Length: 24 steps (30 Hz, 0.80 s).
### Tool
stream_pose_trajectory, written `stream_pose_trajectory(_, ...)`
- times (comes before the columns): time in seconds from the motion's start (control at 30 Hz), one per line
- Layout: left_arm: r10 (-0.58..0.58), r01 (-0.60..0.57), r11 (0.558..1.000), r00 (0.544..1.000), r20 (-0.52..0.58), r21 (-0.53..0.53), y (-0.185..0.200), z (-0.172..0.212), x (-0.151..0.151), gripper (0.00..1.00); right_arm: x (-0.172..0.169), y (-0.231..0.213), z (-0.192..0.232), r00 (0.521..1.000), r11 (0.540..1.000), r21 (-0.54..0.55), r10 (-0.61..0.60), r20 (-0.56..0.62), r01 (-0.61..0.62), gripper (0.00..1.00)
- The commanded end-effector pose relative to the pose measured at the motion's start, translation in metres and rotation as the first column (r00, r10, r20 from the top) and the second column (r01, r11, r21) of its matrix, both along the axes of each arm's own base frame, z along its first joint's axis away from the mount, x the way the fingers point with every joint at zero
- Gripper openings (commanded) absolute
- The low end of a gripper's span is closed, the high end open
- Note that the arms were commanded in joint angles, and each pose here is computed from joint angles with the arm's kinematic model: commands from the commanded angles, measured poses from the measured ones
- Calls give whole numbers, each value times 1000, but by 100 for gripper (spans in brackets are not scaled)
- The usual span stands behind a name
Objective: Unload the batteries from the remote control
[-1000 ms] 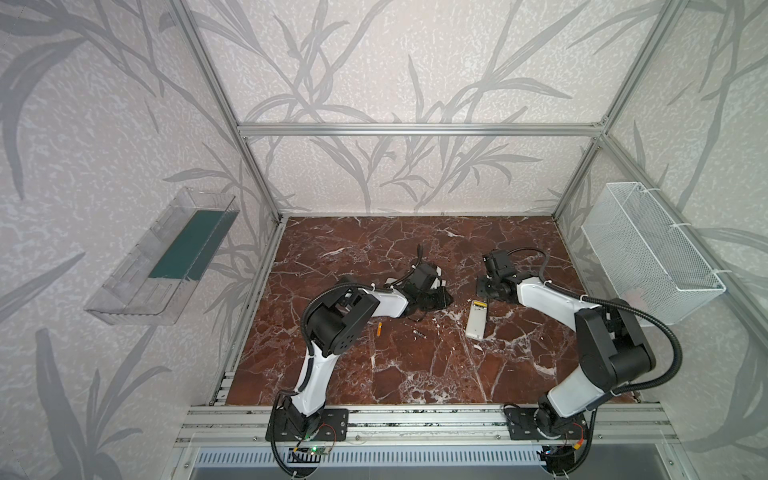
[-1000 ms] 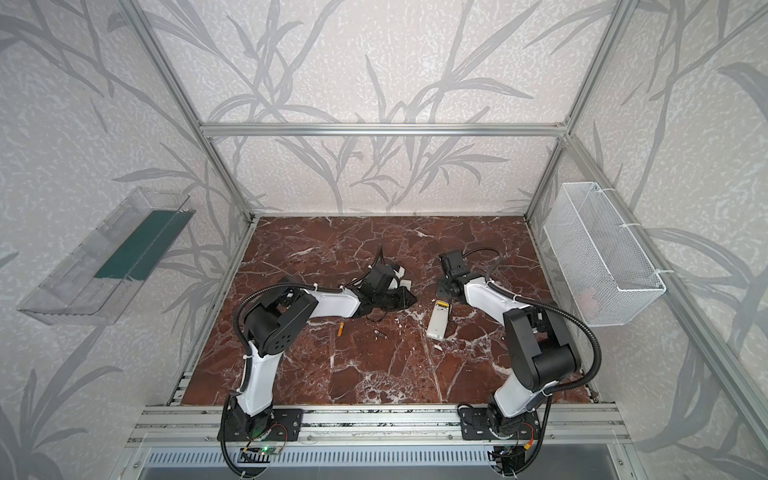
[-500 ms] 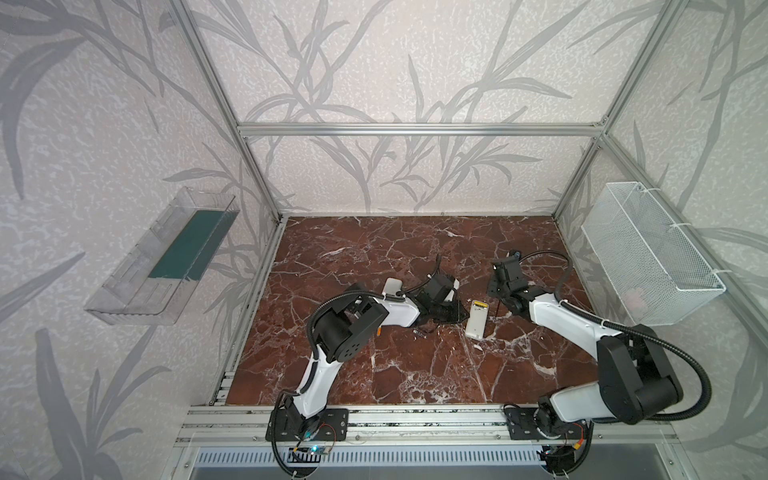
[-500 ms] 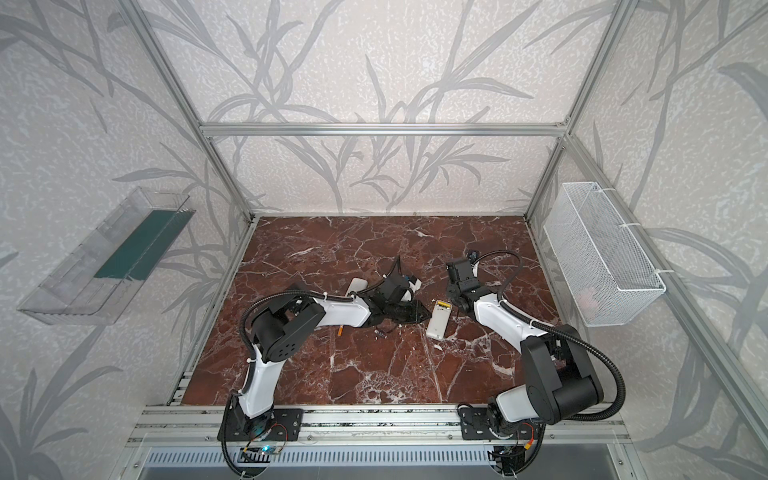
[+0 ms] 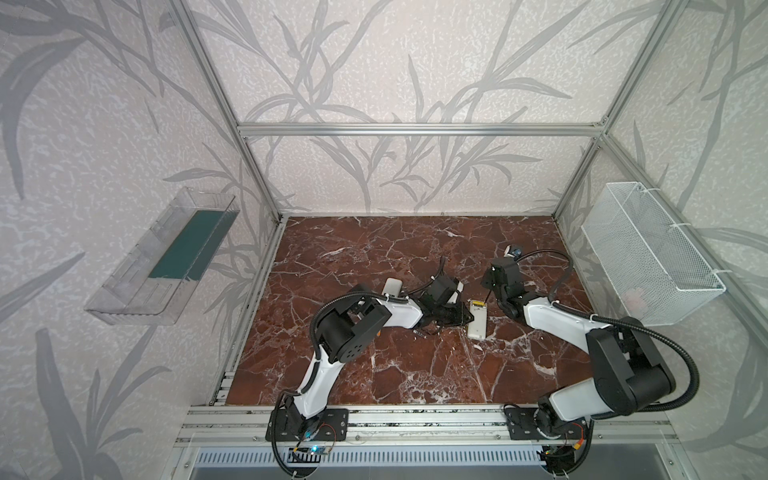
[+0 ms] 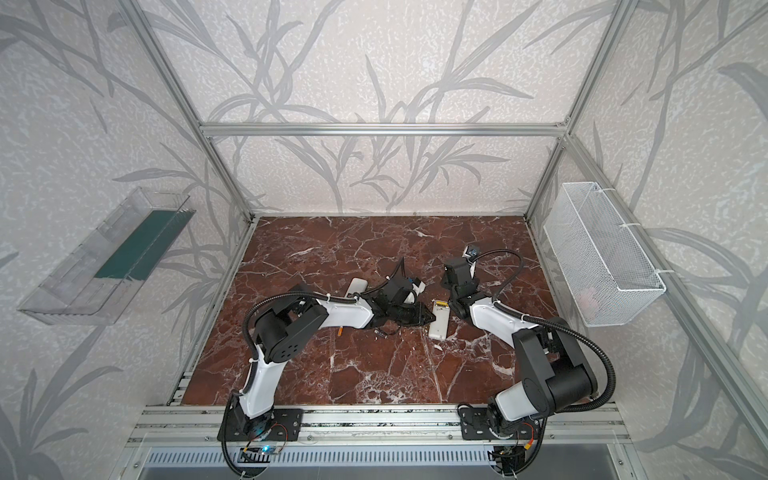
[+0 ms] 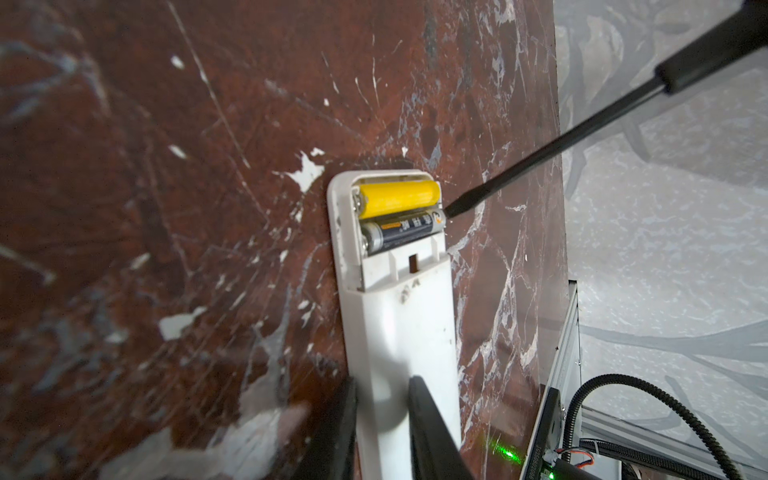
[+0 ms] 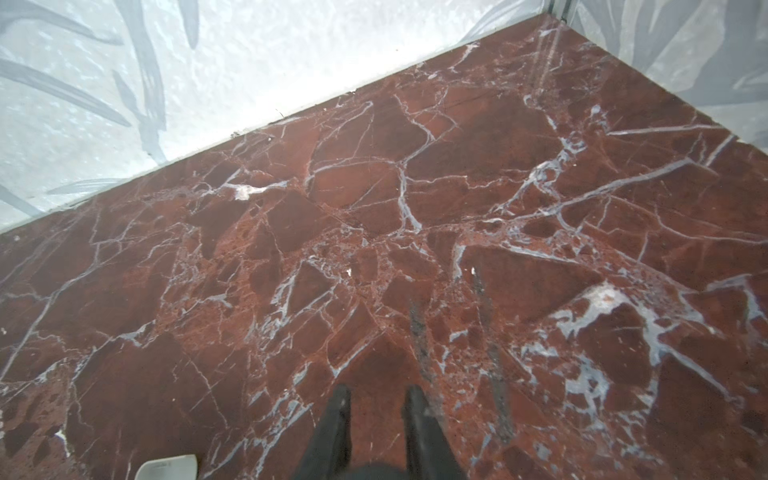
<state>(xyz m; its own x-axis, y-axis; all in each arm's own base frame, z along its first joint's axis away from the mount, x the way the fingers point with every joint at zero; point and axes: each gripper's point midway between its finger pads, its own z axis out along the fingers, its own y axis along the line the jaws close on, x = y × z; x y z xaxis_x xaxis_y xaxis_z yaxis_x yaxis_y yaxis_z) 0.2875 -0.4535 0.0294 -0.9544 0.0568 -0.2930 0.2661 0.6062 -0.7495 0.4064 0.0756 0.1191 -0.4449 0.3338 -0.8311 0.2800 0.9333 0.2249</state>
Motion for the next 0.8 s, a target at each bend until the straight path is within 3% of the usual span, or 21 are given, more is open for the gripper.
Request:
stream_pose_trajectory(0.0, -1, 2, 1000, 999, -40, 29, 2, -15, -5, 24, 7, 5, 11, 998, 1000, -20, 7, 69, -6, 0)
stream_pose_trajectory(0.53, 7, -4, 999, 999, -51, 42, 5, -20, -5, 24, -7, 10, 20, 993, 974, -222, 72, 93, -50, 0)
stream_pose_trajectory(0.77, 10, -7, 999, 999, -52, 47, 5, -22, -4, 24, -12, 9, 17, 992, 972, -228, 84, 90, -61, 0)
